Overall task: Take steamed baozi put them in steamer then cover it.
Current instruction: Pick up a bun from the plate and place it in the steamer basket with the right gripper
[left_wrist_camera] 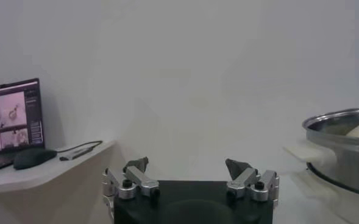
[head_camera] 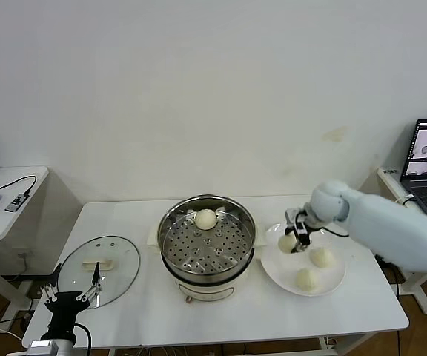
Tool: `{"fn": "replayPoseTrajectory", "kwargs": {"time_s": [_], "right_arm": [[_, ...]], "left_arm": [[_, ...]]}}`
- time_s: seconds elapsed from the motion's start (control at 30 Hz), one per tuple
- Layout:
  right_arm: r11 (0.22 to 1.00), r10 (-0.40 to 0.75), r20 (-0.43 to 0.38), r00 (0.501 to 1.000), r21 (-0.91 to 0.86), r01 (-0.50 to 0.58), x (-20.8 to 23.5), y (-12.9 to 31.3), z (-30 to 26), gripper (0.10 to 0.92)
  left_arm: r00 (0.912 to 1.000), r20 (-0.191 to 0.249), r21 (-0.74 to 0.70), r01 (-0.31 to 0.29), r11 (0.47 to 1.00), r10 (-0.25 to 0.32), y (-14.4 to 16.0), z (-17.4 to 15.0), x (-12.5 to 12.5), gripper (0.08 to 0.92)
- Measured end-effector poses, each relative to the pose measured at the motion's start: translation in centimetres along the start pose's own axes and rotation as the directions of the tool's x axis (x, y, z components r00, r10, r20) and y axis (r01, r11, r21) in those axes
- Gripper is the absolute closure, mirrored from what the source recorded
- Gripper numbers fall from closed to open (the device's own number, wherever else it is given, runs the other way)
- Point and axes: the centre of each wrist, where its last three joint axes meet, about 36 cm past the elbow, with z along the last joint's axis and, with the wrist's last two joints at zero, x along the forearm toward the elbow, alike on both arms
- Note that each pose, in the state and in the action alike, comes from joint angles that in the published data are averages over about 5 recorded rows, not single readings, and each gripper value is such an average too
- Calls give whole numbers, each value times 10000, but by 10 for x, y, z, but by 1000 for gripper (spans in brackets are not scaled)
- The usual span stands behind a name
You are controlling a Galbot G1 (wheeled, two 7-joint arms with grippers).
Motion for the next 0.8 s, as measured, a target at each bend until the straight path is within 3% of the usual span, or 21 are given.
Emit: {"fn": "replayPoseTrajectory", "kwargs": {"time_s": [0.4, 0.8], "right_arm": [[9967, 791, 976, 9921, 124, -807, 96, -39, -74, 429], [9988, 295, 1606, 9866, 341, -354, 77, -48, -182, 428]], "left_arm": [[10000, -6, 131, -94, 9999, 94, -3, 1, -4, 177], [10000, -4, 216, 95, 9997, -95, -2, 4, -5, 177]]}}
